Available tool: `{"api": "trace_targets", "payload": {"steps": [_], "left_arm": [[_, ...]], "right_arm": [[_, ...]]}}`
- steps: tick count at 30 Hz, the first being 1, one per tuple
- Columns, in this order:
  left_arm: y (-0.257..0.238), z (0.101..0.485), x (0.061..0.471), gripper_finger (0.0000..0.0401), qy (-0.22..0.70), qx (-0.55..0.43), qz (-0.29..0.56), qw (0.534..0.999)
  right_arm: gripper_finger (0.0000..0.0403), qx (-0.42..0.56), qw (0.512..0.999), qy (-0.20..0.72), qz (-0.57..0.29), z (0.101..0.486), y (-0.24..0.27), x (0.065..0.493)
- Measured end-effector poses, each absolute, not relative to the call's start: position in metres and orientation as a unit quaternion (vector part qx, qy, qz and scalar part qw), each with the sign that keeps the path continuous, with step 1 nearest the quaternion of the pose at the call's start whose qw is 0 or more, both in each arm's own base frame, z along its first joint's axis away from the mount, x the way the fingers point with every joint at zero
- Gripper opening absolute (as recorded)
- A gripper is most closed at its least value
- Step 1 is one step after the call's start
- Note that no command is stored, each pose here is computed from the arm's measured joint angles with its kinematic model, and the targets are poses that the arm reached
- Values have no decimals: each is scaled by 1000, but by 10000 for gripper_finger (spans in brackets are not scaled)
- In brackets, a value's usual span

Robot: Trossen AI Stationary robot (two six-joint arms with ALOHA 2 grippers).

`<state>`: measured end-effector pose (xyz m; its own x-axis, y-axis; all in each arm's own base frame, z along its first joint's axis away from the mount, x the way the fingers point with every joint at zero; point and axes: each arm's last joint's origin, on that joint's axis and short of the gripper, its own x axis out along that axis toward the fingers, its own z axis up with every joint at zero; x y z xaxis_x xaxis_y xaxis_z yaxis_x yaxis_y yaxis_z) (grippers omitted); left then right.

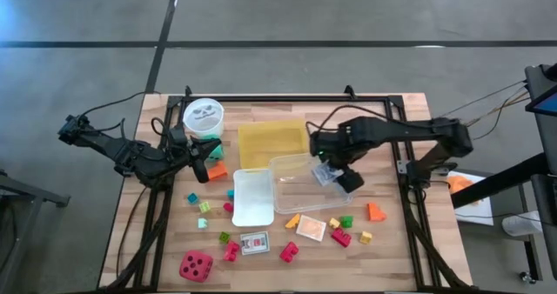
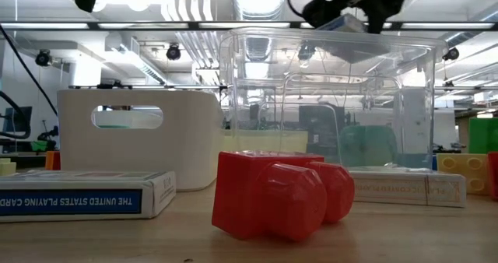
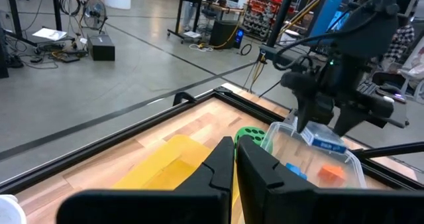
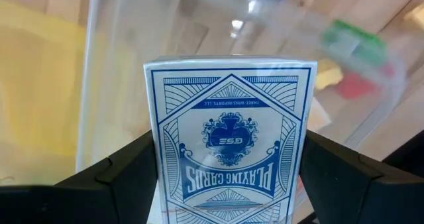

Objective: Pick & Place Toys
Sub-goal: Put the blue game card pack into the transparent bin

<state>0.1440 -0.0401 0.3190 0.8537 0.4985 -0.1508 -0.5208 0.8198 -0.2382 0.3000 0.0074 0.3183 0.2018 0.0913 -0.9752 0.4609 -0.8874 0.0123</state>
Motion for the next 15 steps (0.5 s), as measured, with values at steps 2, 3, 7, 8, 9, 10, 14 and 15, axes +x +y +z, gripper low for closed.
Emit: {"api": "trace_targets", "payload": {"steps": [2, 3, 7, 8, 9, 10, 14, 15], "left_arm": [[-40, 319, 144, 14, 41, -136, 267, 953], [-40, 319, 144, 14, 41, -136, 268, 953], [-40, 319, 144, 14, 41, -136, 267, 953], [-40, 319, 144, 14, 41, -136, 267, 953], [-40, 319, 144, 14, 41, -136, 268, 953], [-40, 319, 144, 14, 41, -136, 267, 953], [-40, 319, 144, 14, 42, -136, 268, 953], [-40, 319, 144, 14, 42, -136, 268, 953]], "right_arm": [[295, 758, 161, 190, -603, 319, 11, 309], [295, 756, 163, 193, -604, 319, 13, 313], [295, 747, 171, 203, -610, 314, 23, 327], [295, 744, 172, 205, -613, 311, 26, 331], [295, 742, 173, 206, -615, 309, 27, 334], [295, 740, 175, 208, -616, 308, 29, 337], [295, 709, 242, 254, -611, 302, 31, 345], [295, 697, 269, 275, -605, 301, 31, 346]]}}
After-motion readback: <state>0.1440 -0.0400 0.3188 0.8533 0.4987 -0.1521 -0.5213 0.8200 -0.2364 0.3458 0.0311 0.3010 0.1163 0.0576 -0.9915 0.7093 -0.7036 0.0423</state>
